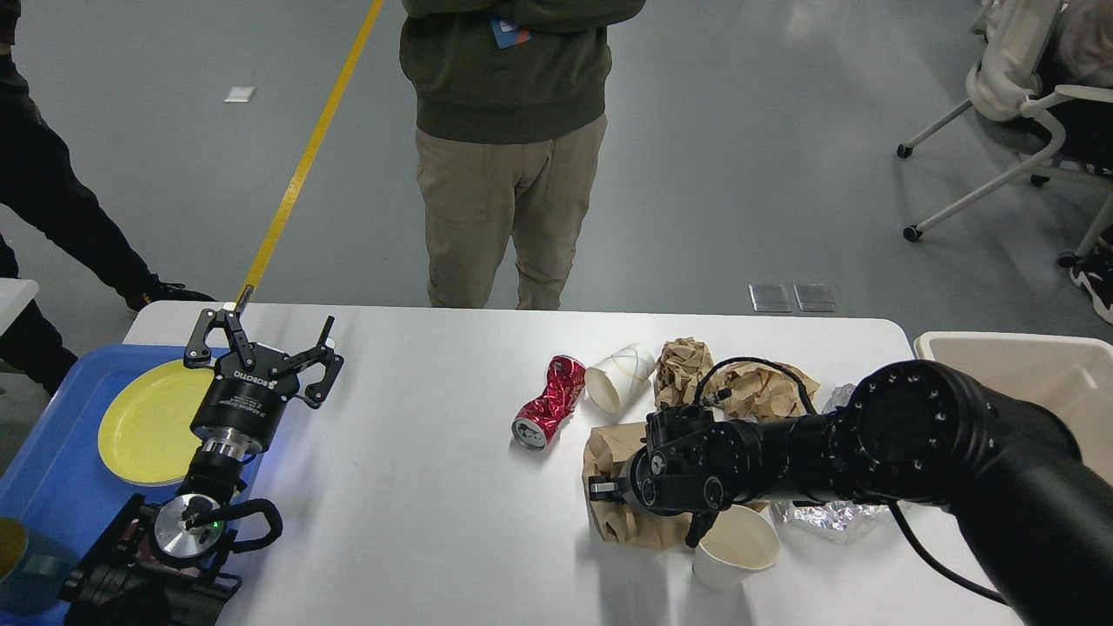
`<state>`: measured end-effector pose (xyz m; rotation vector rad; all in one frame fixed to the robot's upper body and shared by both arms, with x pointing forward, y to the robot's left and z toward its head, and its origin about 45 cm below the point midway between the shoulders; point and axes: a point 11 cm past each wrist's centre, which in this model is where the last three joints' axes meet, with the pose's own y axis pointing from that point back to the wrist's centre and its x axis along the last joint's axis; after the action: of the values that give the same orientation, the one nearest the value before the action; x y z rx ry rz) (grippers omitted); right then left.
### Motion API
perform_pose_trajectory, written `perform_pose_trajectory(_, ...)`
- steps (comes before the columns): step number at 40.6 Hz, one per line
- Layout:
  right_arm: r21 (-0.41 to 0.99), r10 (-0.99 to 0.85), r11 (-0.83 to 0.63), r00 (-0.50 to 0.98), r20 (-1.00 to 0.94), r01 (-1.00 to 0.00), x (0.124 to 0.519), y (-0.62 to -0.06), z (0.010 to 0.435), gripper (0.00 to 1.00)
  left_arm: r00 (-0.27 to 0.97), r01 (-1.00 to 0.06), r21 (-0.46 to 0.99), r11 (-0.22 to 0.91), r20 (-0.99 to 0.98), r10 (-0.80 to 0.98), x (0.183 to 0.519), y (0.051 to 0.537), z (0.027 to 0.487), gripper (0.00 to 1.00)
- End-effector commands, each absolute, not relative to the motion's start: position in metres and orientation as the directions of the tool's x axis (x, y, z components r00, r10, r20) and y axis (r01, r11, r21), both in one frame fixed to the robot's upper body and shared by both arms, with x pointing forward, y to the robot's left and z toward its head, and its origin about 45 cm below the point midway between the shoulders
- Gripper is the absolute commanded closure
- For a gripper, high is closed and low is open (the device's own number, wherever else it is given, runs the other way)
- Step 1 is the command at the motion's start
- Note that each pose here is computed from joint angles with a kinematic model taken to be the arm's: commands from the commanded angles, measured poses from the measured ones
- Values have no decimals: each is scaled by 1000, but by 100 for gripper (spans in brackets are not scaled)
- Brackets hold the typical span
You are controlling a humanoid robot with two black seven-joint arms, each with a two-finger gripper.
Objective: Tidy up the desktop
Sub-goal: 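Lift the paper bag and carry it toward the white bin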
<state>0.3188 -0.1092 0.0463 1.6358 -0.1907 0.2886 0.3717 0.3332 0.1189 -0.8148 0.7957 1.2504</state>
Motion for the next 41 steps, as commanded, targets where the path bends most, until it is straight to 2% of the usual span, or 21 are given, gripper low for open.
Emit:
perform_pose_trajectory(1, 952, 45, -88, 953, 298, -294, 319, -107, 48, 100, 140, -988, -89, 128, -866, 480, 372, 333, 119, 4)
perform_pose_trajectory(23, 942, 28, -108, 946, 323, -318, 336, -98, 77, 100, 140, -988, -89, 128, -866, 480, 372, 333, 119, 4)
perform_pose_trajectory(34, 959, 70, -60, 957, 281, -277, 351, -123, 145, 100, 140, -988, -89, 128, -866, 480, 372, 333, 119, 4)
perform_pose_trajectory(41, 976, 90, -34, 972, 218, -216, 358, -131, 211, 100, 140, -988, -89, 128, -866, 480, 372, 333, 119, 4)
